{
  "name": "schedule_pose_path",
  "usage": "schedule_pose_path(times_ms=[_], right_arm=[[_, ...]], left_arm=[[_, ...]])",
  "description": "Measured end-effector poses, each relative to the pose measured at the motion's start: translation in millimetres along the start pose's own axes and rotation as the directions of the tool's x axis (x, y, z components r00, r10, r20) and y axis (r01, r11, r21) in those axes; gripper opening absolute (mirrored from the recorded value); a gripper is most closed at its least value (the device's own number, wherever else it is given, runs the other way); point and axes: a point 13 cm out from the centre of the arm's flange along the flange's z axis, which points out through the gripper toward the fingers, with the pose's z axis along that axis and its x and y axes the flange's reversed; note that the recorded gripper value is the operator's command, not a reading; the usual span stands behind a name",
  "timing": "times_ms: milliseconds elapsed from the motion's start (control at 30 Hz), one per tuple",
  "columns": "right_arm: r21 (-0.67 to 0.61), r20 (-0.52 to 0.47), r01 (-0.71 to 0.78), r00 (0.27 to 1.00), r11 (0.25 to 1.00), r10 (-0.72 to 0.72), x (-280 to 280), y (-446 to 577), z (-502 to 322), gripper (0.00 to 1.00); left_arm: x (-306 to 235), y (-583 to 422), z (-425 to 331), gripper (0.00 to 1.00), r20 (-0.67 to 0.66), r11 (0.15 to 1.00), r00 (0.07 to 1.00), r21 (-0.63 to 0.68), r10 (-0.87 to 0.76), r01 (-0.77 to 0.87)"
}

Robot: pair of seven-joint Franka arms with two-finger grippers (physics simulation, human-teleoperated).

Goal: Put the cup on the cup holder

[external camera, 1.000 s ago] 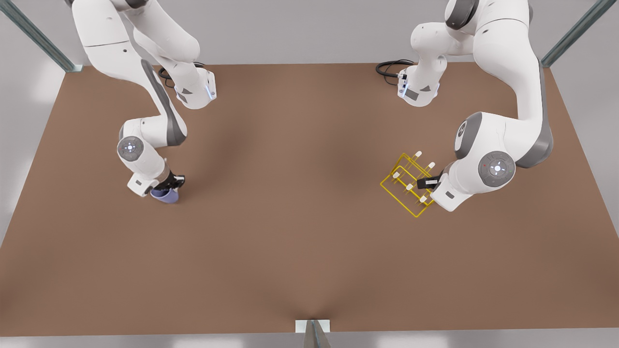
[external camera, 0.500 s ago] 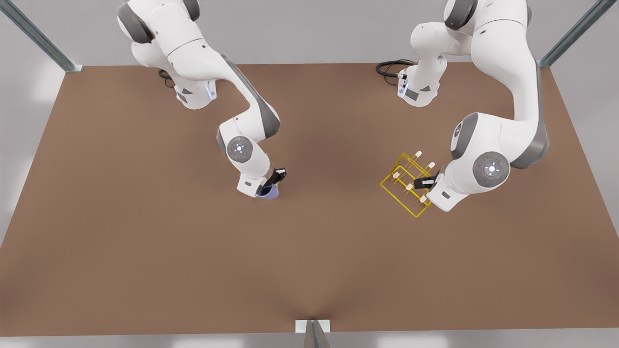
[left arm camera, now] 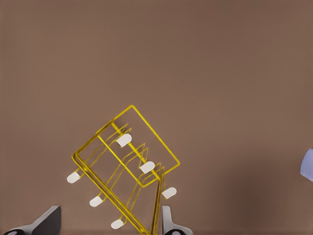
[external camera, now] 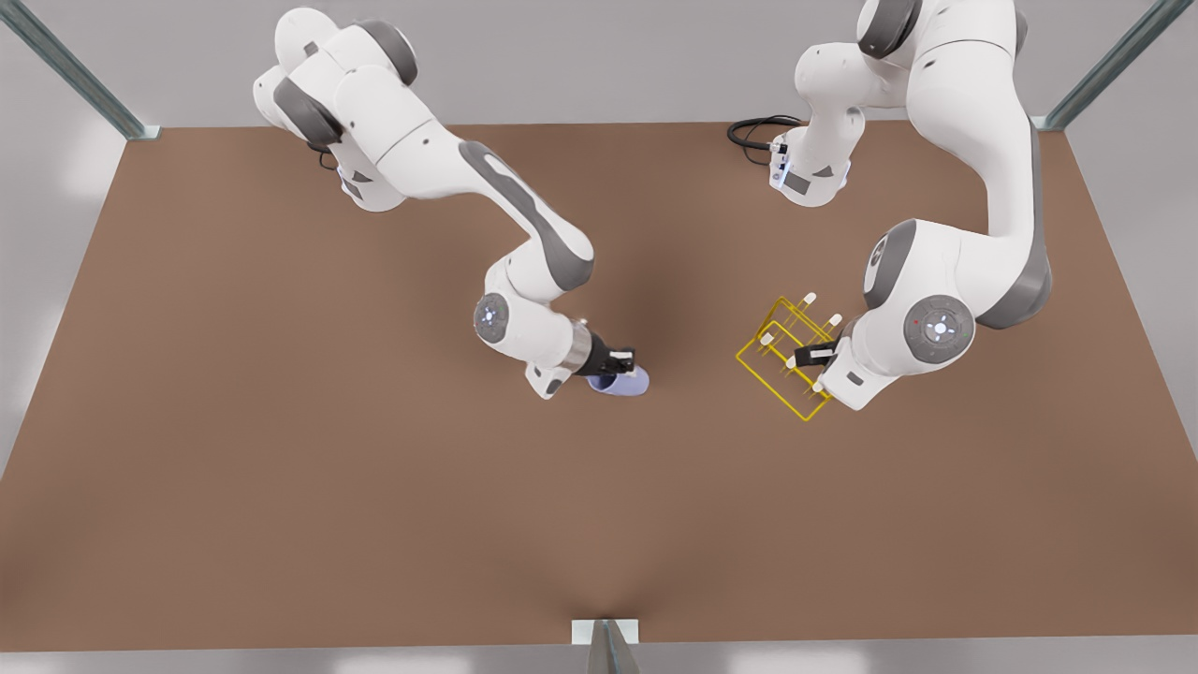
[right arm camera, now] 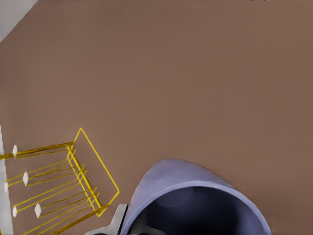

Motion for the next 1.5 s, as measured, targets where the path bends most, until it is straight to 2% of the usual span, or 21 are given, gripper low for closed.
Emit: schedule_pose_path(times_ms=[167,333,467,633,667,800,933,1133,1333,1500], right_arm=[[-0.105,0.056,-0.076,0.995,0.991,0.083,-36,13,16,0.21],[-0.142,0.086,-0.111,0.989,0.984,0.124,-47,15,38,0.21],[-0.15,0.07,-0.125,0.988,0.981,0.137,-32,19,61,0.21],[-0.152,0.058,-0.147,0.986,0.977,0.157,-29,12,85,0.21],[-0.15,0.057,-0.15,0.985,0.977,0.16,-29,10,88,1.0],[-0.145,0.053,-0.156,0.985,0.977,0.165,-27,7,92,1.0],[-0.127,0.052,-0.144,0.987,0.981,0.152,-26,1,95,1.0],[-0.104,0.05,-0.133,0.989,0.986,0.139,-25,-10,99,1.0],[-0.091,0.054,-0.137,0.988,0.986,0.142,-33,-21,91,1.0],[-0.08,0.018,-0.158,0.987,0.984,0.16,-38,-49,68,1.0]], left_arm=[[6,-33,8,1.0,-0.02,1.0,1.0,0.023,0.004,-0.003],[-39,-65,10,1.0,-0.052,0.96,0.976,0.179,-0.211,0.217],[-68,-89,15,1.0,-0.059,0.858,0.89,0.245,-0.451,0.451],[-83,-104,28,1.0,-0.075,0.713,0.746,0.241,-0.662,0.658],[-84,-107,30,1.0,-0.072,0.687,0.718,0.237,-0.693,0.687],[-88,-114,36,1.0,-0.064,0.579,0.605,0.222,-0.794,0.784],[-80,-144,57,1.0,-0.04,0.514,0.529,0.191,-0.847,0.836],[-75,-202,83,1.0,-0.012,0.401,0.416,0.244,-0.909,0.883],[-86,-207,79,1.0,-0.034,0.25,0.271,0.294,-0.962,0.923],[-89,-209,77,1.0,-0.06,0.151,0.178,0.309,-0.982,0.939]])
